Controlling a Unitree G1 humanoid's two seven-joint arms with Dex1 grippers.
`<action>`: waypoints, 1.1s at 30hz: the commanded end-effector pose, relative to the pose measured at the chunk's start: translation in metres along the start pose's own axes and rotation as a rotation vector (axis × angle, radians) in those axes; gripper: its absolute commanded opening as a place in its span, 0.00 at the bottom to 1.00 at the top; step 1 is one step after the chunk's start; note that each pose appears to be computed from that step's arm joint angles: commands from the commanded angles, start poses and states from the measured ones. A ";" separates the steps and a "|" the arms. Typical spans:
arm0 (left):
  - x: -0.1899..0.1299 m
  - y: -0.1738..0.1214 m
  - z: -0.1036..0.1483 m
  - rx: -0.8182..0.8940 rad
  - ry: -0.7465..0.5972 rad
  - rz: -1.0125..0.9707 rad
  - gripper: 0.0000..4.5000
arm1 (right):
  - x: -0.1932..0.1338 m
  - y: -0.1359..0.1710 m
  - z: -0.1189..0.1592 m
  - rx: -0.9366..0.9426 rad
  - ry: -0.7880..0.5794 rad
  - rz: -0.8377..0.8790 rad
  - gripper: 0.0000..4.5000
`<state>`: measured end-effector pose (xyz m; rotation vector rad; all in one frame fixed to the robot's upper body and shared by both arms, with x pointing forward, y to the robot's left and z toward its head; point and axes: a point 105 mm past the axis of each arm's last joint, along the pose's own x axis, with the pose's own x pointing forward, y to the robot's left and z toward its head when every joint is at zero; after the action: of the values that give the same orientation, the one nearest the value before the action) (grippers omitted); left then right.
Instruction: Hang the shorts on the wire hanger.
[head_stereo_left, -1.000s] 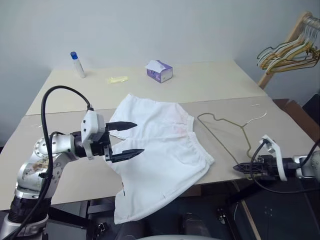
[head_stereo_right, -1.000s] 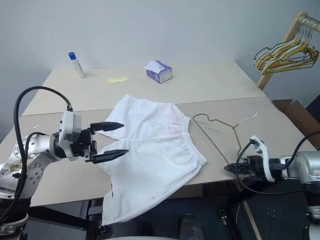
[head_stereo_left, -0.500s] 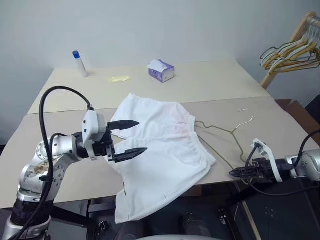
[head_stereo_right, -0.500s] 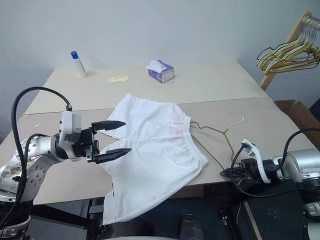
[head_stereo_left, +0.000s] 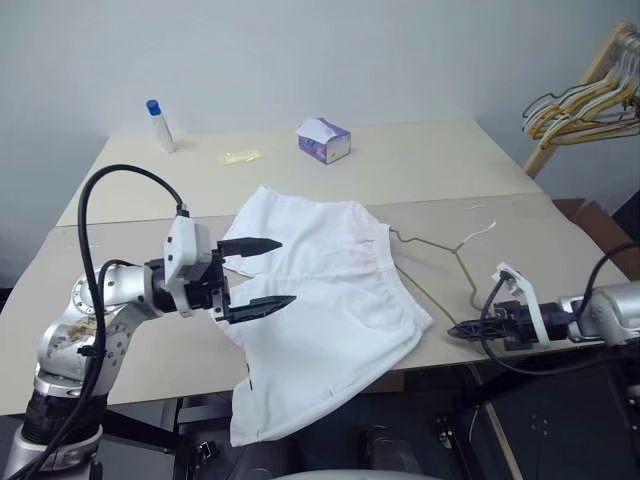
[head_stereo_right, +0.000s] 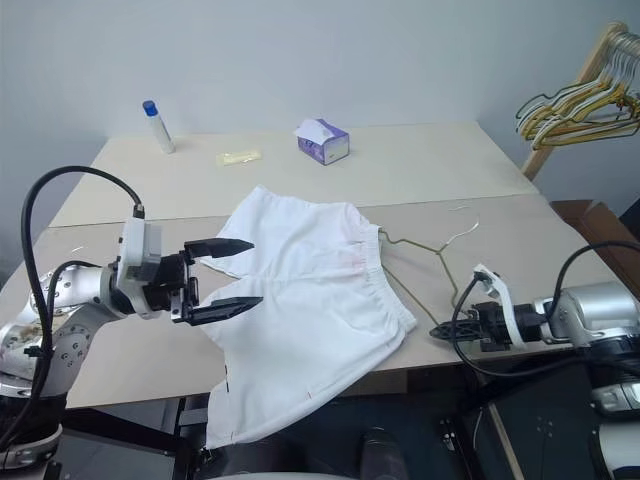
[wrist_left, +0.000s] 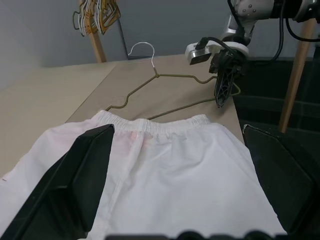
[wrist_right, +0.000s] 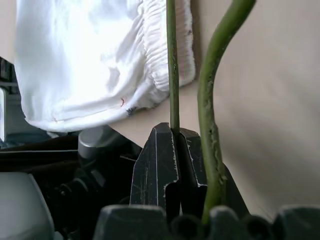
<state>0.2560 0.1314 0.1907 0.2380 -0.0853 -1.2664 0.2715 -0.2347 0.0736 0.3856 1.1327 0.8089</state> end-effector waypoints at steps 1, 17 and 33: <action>0.002 0.001 0.009 0.054 -0.025 -0.002 1.00 | 0.003 0.000 0.010 -0.001 -0.002 0.002 0.00; 0.002 0.002 0.009 0.069 -0.030 0.022 1.00 | 0.014 -0.004 0.035 -0.021 -0.005 0.041 0.00; 0.002 0.002 0.009 0.083 -0.026 0.026 1.00 | -0.005 -0.017 0.053 -0.097 -0.027 -0.044 0.00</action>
<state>0.2587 0.1306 0.1904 0.2632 -0.1111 -1.2411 0.3177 -0.2441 0.0759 0.3063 1.1183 0.7913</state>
